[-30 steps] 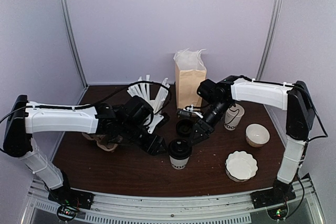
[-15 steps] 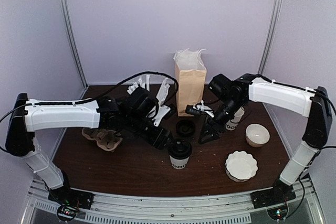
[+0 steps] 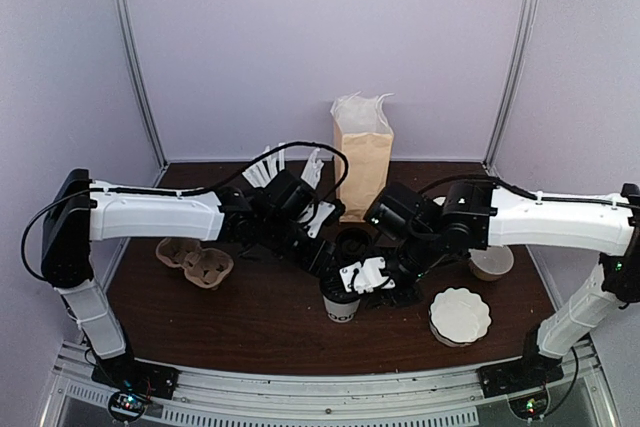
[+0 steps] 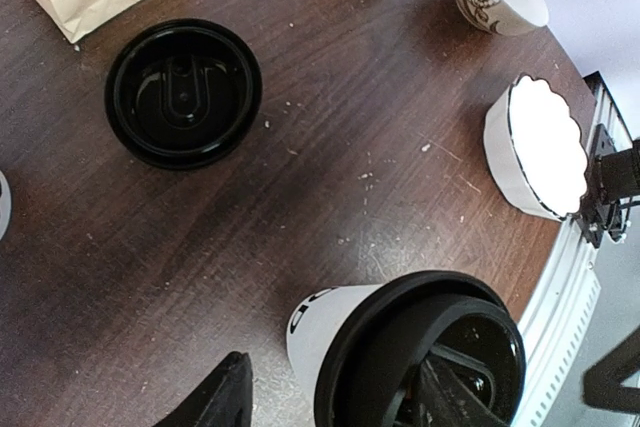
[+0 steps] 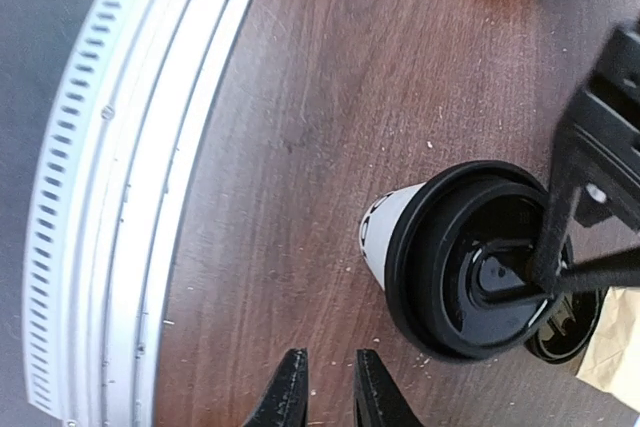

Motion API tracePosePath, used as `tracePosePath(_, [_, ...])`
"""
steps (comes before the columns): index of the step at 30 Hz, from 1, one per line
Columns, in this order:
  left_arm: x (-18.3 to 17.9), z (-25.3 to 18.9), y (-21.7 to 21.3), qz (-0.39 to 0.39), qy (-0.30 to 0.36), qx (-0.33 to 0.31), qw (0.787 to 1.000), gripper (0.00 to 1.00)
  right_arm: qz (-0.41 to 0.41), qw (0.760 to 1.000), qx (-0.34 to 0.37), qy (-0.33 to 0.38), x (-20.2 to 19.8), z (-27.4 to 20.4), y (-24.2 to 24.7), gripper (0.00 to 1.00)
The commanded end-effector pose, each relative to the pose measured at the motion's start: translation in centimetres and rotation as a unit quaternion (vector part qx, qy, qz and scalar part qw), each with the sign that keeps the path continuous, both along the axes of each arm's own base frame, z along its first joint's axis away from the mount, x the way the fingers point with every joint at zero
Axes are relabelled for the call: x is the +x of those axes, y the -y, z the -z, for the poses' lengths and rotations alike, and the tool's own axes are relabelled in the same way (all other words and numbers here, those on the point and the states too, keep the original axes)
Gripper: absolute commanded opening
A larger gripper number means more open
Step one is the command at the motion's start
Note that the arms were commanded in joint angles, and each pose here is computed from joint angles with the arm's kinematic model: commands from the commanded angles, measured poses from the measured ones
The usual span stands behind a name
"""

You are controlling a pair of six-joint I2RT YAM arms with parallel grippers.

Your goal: Pack the takeout coffee

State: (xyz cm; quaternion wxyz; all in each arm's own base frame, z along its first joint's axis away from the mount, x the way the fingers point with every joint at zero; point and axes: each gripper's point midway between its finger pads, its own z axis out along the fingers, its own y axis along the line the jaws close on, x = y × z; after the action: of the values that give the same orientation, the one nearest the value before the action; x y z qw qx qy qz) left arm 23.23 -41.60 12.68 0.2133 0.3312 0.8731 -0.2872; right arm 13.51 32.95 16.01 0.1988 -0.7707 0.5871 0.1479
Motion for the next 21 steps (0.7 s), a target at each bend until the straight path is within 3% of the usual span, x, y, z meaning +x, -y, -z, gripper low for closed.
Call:
tracePosePath(1, [-0.4, -0.3, 0.3, 0.003, -0.009, -0.030, 1.000, 0.56, -0.010, 0.996, -0.037, 0.085, 1.6, 1.7, -1.0, 0.20])
tracePosePath(10, [-1.1, 0.0, -0.3, 0.004, -0.018, -0.028, 0.999, 0.55, -0.003, 0.989, -0.054, 0.140, 2.4, 2.5, -2.2, 0.22])
tracePosePath(21, [-1.2, 0.9, -0.5, 0.001, -0.026, -0.017, 1.000, 0.55, -0.004, 0.985, -0.088, 0.148, 2.7, 5.1, -1.9, 0.25])
